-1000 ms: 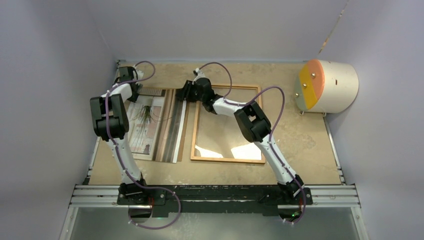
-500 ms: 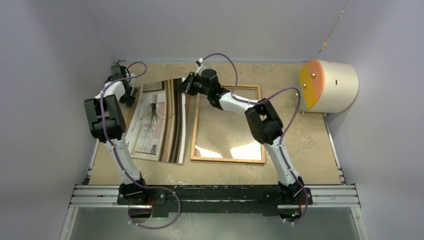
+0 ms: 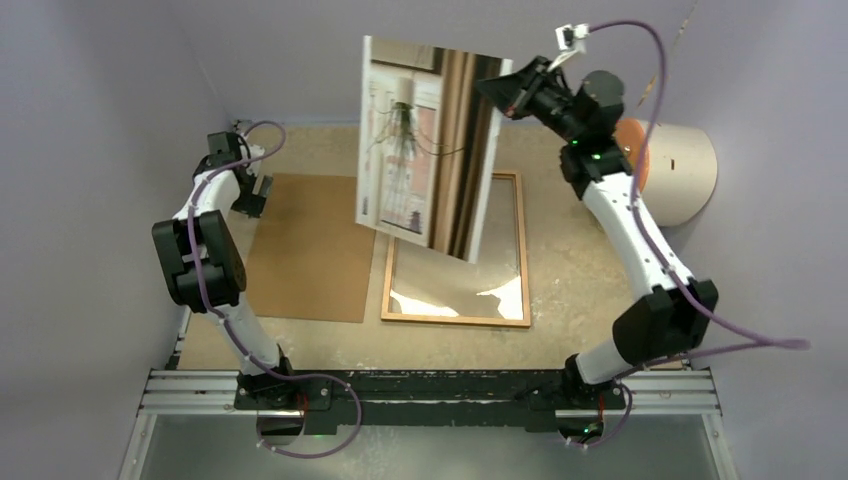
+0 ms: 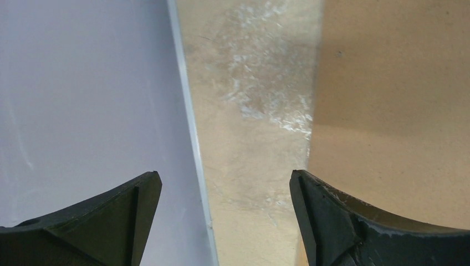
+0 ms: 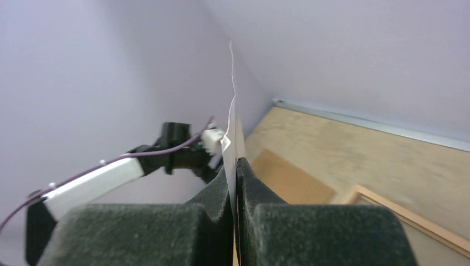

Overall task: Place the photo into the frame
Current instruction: Turn over the photo from the photo frame.

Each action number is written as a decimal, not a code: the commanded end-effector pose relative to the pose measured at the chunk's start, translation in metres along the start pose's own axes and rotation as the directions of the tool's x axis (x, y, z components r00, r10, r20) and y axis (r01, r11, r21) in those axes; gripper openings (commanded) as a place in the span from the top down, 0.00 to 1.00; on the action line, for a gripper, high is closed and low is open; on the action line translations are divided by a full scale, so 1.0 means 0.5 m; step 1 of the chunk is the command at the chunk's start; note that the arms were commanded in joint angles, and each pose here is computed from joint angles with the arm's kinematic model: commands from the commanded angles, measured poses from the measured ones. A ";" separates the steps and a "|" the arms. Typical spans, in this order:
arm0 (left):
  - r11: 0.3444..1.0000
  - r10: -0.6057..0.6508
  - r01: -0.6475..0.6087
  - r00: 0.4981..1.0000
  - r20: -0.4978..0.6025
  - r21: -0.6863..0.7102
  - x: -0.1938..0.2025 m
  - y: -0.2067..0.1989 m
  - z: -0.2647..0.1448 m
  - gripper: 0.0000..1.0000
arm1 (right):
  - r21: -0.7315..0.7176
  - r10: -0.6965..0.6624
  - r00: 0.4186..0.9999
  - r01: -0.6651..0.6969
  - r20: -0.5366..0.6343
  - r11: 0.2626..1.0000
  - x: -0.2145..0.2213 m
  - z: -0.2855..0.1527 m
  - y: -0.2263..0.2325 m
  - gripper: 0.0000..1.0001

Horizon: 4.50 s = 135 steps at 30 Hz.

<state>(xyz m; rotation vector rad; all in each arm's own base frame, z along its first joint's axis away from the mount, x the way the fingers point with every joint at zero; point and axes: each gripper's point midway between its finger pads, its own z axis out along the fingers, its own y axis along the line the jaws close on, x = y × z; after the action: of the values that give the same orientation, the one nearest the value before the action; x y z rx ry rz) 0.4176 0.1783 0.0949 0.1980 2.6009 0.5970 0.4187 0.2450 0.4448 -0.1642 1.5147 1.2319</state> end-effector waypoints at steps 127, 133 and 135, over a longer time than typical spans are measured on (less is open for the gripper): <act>0.995 0.089 -0.090 0.996 0.016 0.052 0.039 -0.047 -0.014 0.08 | 0.932 0.031 0.993 -0.114 0.110 0.343 0.402 0.012 -0.432 1.00; 0.994 0.089 -0.090 0.996 0.018 0.055 0.037 -0.047 -0.016 0.08 | 0.934 0.023 1.000 -0.023 0.015 0.356 0.414 0.013 -0.433 1.00; 0.994 0.088 -0.089 0.996 0.018 0.056 0.037 -0.047 -0.016 0.08 | 0.927 0.031 0.999 0.011 -0.025 0.375 0.426 0.019 -0.434 1.00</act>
<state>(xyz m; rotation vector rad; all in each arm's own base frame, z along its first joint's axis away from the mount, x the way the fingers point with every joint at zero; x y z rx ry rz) 0.3887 0.1593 0.0680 0.3276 2.6549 0.5419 0.4905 0.2570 0.1456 0.6992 2.0070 0.1930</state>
